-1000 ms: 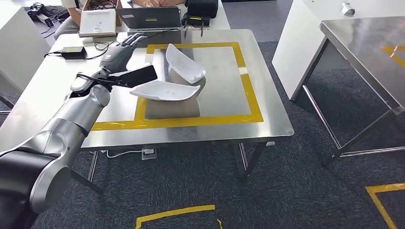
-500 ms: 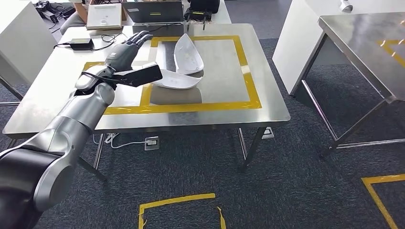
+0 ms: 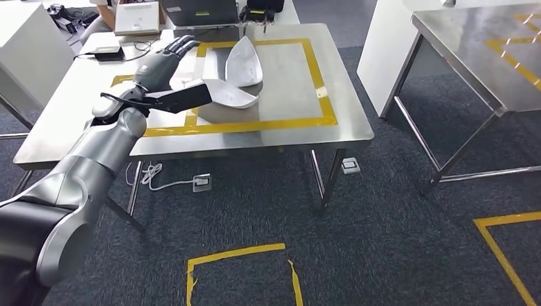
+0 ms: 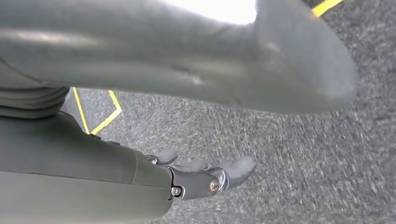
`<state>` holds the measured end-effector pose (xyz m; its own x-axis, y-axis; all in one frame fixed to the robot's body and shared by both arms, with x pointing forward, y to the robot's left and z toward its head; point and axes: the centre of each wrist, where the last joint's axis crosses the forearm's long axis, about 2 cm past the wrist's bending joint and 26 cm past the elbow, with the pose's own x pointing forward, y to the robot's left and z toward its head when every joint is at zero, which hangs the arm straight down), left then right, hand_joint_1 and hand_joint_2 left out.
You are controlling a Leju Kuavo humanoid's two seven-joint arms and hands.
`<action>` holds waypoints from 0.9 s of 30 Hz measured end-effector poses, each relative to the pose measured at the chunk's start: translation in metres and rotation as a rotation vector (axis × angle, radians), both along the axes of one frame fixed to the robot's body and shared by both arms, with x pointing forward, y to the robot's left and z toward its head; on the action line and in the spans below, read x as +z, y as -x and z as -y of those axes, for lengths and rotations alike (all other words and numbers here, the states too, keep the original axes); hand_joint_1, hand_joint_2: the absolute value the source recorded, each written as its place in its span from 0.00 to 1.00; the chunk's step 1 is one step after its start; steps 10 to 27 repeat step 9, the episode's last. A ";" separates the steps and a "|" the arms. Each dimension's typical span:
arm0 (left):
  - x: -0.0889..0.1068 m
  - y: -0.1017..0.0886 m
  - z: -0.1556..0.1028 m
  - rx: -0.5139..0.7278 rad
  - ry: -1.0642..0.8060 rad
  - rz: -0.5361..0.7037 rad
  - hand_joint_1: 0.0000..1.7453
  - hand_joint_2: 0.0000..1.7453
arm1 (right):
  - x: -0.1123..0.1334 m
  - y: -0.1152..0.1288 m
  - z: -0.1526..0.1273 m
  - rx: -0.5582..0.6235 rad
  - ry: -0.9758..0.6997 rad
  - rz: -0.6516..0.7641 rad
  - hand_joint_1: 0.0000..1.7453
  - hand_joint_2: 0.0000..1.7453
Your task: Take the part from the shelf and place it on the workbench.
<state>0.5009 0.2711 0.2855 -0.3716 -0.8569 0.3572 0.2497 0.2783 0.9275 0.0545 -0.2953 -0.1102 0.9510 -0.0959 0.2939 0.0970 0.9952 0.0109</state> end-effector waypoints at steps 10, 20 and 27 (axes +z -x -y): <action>0.003 0.000 0.007 -0.037 0.004 -0.005 0.00 1.00 | 0.000 0.002 0.001 0.009 0.003 -0.003 0.00 0.00; 0.003 0.000 0.007 -0.037 0.004 -0.005 0.00 1.00 | 0.000 0.002 0.001 0.009 0.003 -0.003 0.00 0.00; 0.003 0.000 0.007 -0.037 0.004 -0.005 0.00 1.00 | 0.000 0.002 0.001 0.009 0.003 -0.003 0.00 0.00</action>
